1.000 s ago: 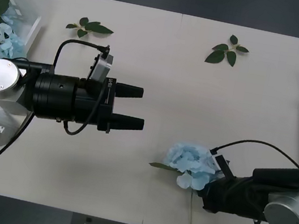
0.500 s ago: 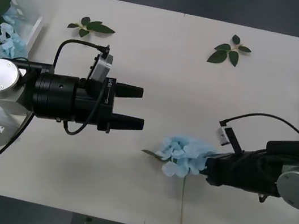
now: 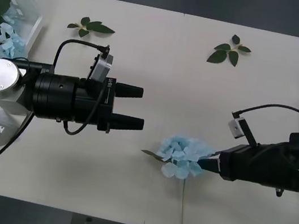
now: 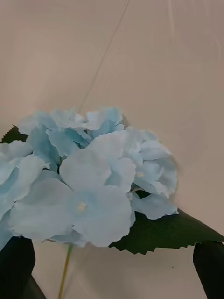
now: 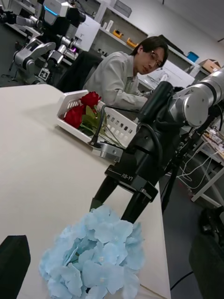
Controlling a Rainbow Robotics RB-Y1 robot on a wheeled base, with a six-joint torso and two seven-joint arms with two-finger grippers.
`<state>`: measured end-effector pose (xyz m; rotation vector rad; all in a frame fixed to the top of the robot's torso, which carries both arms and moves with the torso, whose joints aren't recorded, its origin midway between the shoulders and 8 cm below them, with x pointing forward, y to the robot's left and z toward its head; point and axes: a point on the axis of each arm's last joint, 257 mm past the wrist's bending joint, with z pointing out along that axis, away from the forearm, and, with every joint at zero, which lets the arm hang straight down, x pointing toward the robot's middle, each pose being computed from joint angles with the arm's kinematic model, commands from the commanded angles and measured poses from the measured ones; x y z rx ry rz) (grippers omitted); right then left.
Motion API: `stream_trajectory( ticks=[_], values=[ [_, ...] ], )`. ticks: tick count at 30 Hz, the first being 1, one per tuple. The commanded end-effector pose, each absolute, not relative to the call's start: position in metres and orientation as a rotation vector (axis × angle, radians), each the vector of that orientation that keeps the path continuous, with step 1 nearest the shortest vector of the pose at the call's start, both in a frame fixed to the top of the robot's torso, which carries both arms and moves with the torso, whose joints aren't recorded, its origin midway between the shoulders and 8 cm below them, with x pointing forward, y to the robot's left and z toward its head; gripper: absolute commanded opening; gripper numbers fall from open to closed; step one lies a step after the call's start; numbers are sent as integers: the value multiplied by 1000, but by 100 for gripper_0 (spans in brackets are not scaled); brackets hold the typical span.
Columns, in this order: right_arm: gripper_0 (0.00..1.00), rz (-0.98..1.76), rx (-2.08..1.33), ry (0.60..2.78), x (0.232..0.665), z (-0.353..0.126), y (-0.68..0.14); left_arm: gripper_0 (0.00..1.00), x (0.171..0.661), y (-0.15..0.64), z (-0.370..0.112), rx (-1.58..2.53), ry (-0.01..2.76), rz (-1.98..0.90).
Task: Put the red flowers into the right box and the blue flowers into the left box
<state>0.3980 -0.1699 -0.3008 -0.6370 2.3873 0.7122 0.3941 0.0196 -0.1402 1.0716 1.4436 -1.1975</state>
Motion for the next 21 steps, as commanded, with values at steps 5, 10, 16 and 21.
stream_trajectory(
  ticks=[5, 10, 16, 21],
  values=[
    [100, 775, -654, 2453, 366, -289, -176, 100, 394, 19, -122, 1106, 1375, -1156],
    [100, 764, -689, 2509, 345, -286, -189, 100, 394, 19, -122, 1106, 1375, -1156],
    [100, 717, -756, 2529, 326, -298, -199, 100, 394, 19, -122, 1106, 1375, -1156],
    [100, 695, -805, 2540, 312, -315, -201, 100, 394, 19, -122, 1106, 1375, -1156]
  ],
)
